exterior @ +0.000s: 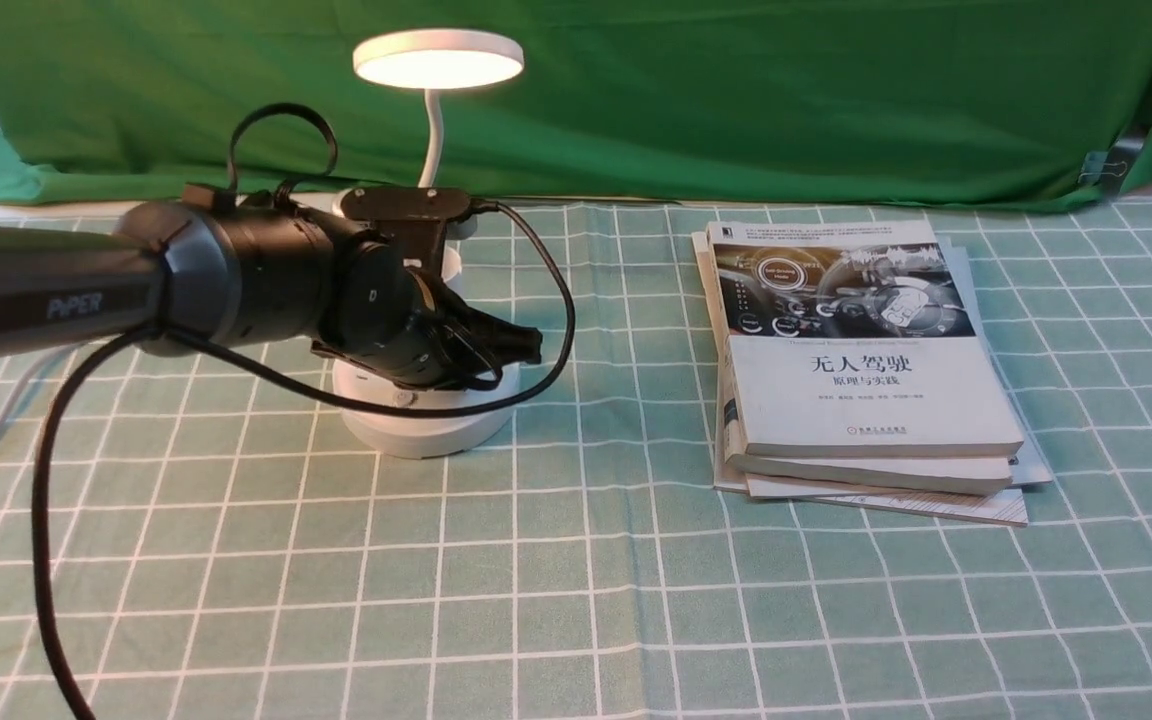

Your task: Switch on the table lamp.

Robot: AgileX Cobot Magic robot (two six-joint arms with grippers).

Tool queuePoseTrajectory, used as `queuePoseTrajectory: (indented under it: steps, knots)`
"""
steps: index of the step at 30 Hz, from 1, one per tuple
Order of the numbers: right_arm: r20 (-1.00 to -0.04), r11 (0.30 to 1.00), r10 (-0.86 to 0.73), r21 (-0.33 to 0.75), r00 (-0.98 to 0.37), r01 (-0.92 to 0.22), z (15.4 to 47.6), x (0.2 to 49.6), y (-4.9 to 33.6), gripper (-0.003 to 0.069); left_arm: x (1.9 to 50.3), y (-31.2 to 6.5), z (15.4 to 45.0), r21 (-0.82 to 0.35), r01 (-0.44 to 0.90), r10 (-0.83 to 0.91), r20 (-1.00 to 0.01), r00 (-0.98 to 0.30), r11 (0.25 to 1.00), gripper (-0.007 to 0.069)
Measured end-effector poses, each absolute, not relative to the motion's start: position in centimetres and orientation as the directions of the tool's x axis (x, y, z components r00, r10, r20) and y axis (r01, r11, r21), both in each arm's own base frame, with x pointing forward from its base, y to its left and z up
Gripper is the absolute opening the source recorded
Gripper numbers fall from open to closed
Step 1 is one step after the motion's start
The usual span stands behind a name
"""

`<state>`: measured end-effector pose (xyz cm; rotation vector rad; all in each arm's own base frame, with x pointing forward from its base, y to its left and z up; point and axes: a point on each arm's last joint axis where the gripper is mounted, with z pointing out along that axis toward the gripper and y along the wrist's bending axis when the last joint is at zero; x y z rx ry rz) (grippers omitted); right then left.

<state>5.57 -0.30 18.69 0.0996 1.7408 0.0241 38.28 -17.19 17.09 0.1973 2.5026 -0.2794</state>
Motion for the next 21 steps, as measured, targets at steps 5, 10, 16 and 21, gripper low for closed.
queuePoseTrajectory:
  steps: [5, 10, 16, 21]
  knots:
    - [-0.982, 0.996, 0.08, 0.072, -0.168, 0.053, 18.7, 5.6, -0.3, 0.0238, 37.7, -16.9, 17.6, -0.153, 0.197, 0.077, -0.569, -0.819, 0.968, 0.0021]
    - [-0.982, 0.996, 0.08, 0.072, -0.169, 0.053, 18.7, 5.6, -0.3, 0.0238, 37.5, -16.8, 17.8, -0.153, 0.192, 0.076, -0.556, -0.828, 0.969, 0.0021]
    - [-0.982, 0.996, 0.08, 0.072, -0.169, 0.053, 18.7, 5.6, -0.3, 0.0238, 36.3, -16.4, 19.8, -0.153, 0.187, 0.08, -0.525, -0.847, 0.971, 0.0021]
    - [-0.982, 0.996, 0.08, 0.072, -0.169, 0.053, 18.7, 5.6, -0.3, 0.0238, 32.5, -15.0, 24.2, -0.156, 0.226, 0.117, -0.512, -0.851, 0.962, 0.0021]
